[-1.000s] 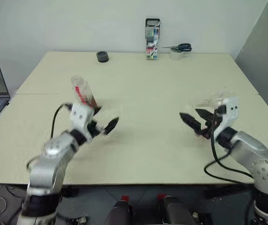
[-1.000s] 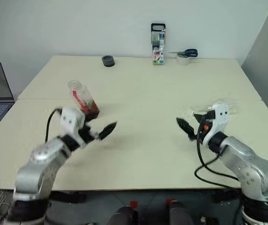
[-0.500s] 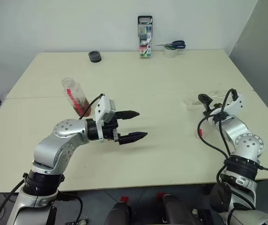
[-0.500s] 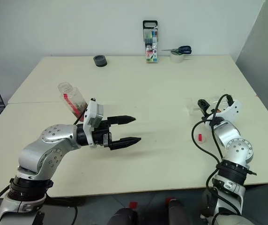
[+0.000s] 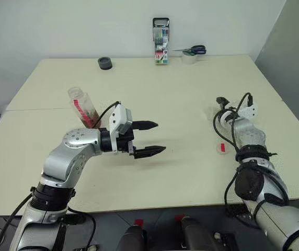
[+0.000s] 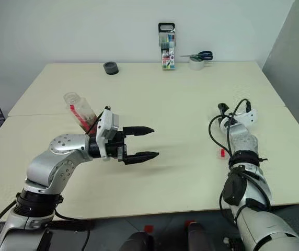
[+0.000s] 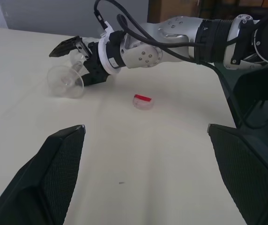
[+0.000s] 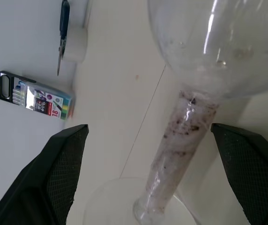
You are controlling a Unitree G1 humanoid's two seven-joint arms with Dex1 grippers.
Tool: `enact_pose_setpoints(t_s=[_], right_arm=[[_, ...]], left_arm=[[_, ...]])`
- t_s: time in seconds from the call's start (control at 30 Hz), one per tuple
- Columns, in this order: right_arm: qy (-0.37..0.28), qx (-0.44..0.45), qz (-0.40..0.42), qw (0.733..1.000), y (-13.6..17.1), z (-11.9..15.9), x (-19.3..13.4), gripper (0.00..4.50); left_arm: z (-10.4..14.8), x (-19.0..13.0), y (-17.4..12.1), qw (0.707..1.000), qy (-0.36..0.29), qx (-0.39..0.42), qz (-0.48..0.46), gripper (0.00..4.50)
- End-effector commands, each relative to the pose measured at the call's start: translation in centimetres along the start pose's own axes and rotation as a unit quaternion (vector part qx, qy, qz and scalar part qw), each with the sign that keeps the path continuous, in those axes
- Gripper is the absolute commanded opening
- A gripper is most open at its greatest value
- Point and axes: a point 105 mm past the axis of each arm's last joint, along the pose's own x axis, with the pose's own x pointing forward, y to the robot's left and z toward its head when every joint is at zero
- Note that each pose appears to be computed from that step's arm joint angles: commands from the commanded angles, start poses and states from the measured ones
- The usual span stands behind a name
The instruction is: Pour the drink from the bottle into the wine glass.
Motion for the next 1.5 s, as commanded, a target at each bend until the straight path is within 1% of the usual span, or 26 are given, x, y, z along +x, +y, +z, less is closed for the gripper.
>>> enact_pose_setpoints(t_s=[0.03,0.13,0.3,0.33,0.37,0.4,0.47,0.5,0.53,0.57,0.63,0.67,0.73,0.8,0.83,0.9,0.93,1.13,1.27,1.37,1.43,1.5], right_arm=[[-0.011,0.003,-0.009,1.0,-0.4,-0.2,0.5,4.5],[-0.012,0.007,-0.005,1.0,0.0,-0.4,0.6,3.95],[-0.002,-0.008,-0.002,1.0,0.2,-1.1,0.8,2.15],[-0.001,-0.012,-0.002,1.0,0.2,-1.2,0.8,1.73],[0.0,-0.019,-0.001,1.0,0.3,-1.3,0.8,1.42],[0.001,-0.042,0.004,0.999,0.5,-1.4,0.8,1.03],[0.011,-0.142,0.041,0.989,2.1,-2.3,0.8,0.44],[0.012,-0.22,0.069,0.973,3.1,-3.0,0.7,0.28],[0.013,-0.293,0.096,0.951,3.9,-3.8,0.6,0.28],[0.012,-0.366,0.122,0.922,4.5,-4.7,0.4,0.28],[0.012,-0.478,0.161,0.863,4.8,-6.5,-0.3,0.28],[0.011,-0.51,0.171,0.843,4.5,-7.3,-0.6,0.28],[0.008,-0.547,0.179,0.818,3.9,-8.3,-1.2,0.28],[0.007,-0.6,0.188,0.778,2.7,-9.5,-2.0,0.28],[0.007,-0.605,0.193,0.772,2.1,-10.1,-2.5,0.28],[0.005,-0.557,0.188,0.809,1.4,-10.2,-3.2,0.28],[0.007,-0.546,0.186,0.817,1.0,-10.2,-3.7,0.28],[0.034,-0.542,0.16,0.824,-1.5,-10.8,-5.9,0.28],[0.078,-0.552,0.164,0.814,-3.1,-12.3,-7.0,0.28],[0.105,-0.559,0.153,0.808,-4.7,-12.7,-7.4,0.28],[0.122,-0.573,0.15,0.796,-5.9,-12.9,-7.8,0.28],[0.145,-0.584,0.133,0.787,-7.6,-13.1,-8.2,0.28]], left_arm=[[0.9,0.2,0.0,1.0,-0.007,0.025,-0.007,4.48],[0.8,0.1,0.0,1.0,-0.006,0.026,-0.008,4.5],[0.8,0.0,0.0,1.0,-0.004,0.028,-0.005,4.5],[0.8,0.0,0.0,1.0,-0.004,0.028,-0.005,4.5],[0.8,0.0,0.0,1.0,-0.004,0.028,-0.005,4.5],[0.9,0.0,0.0,1.0,-0.005,0.029,-0.005,4.5],[0.9,0.1,0.0,1.0,-0.006,0.028,-0.007,4.5],[0.9,0.2,-0.1,1.0,-0.006,0.028,-0.008,4.5],[0.9,0.2,-0.1,1.0,-0.006,0.028,-0.009,4.5],[0.9,0.2,-0.1,1.0,-0.006,0.028,-0.009,4.5],[0.9,0.2,-0.1,1.0,-0.005,0.029,-0.011,4.5],[0.9,0.1,-0.2,0.999,-0.005,0.029,-0.012,4.5],[0.9,0.1,-0.2,0.999,-0.004,0.03,-0.012,4.5],[0.9,0.1,-0.2,0.999,-0.004,0.03,-0.012,4.5],[0.9,0.1,-0.2,1.0,-0.003,0.029,-0.012,4.5],[0.8,0.1,-0.2,1.0,-0.001,0.027,-0.011,4.5],[0.7,0.1,-0.2,1.0,-0.001,0.026,-0.01,4.5],[0.7,0.0,-0.1,1.0,-0.001,0.025,-0.011,4.5],[0.6,-0.1,0.2,0.999,0.001,0.031,-0.008,4.5],[0.7,-0.3,0.6,0.999,0.004,0.037,-0.003,4.5],[0.7,-0.5,0.6,0.999,0.005,0.04,-0.002,4.5],[0.6,-0.6,0.5,0.999,0.005,0.041,0.0,4.5]])
